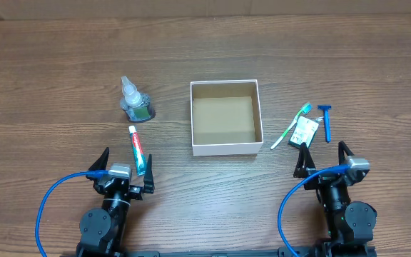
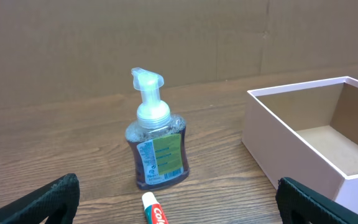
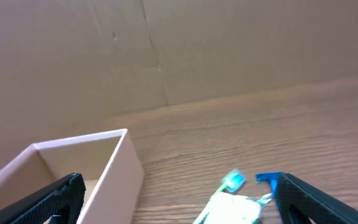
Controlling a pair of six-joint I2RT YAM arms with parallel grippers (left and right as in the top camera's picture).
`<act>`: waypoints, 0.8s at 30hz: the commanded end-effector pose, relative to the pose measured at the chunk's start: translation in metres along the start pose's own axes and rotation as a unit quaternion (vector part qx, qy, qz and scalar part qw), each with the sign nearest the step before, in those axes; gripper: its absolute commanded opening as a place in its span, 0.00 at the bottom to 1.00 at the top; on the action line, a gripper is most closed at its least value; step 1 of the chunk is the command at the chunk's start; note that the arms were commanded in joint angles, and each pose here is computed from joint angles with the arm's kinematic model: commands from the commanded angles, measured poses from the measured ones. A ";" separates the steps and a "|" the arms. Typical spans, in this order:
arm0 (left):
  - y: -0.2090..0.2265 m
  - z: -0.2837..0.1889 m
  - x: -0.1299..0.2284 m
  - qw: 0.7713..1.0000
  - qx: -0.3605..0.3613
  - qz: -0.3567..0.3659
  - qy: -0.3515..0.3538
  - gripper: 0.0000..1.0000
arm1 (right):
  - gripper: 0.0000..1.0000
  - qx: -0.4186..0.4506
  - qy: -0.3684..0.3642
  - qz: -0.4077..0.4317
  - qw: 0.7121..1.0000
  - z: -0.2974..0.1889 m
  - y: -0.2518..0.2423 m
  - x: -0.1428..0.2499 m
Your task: Pack container
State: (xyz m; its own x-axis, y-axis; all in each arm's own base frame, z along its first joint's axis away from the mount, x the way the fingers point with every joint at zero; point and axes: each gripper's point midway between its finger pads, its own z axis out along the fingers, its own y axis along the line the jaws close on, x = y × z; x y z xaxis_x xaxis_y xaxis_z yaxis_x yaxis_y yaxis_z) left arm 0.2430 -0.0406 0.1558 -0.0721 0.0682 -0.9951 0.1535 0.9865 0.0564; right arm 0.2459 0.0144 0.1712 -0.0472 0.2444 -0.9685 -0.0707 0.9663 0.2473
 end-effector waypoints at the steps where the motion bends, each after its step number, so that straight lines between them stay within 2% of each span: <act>1: -0.002 0.000 -0.001 1.000 0.007 0.005 -0.005 1.00 | 1.00 -0.032 0.008 0.166 0.986 0.000 0.010 0.003; 3: -0.002 0.000 -0.001 1.000 0.007 0.005 -0.005 1.00 | 1.00 -0.044 0.014 0.213 0.976 -0.001 0.015 0.003; 15: -0.002 0.000 -0.001 1.000 0.007 0.005 -0.005 1.00 | 1.00 -0.069 0.030 0.210 0.975 -0.001 0.025 0.007; 24: -0.002 0.000 -0.001 1.000 0.007 0.005 -0.005 1.00 | 1.00 -0.034 0.104 0.223 0.969 0.005 0.020 0.027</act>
State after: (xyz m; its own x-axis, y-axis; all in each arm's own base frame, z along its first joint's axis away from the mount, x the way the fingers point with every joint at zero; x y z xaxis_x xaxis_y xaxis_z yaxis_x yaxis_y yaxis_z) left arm 0.2430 -0.0406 0.1557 -0.0725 0.0682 -0.9950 0.1535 0.9865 0.0565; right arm 0.2458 0.0405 0.1363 -0.2857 0.6034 -0.7445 -0.0645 0.7630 0.6431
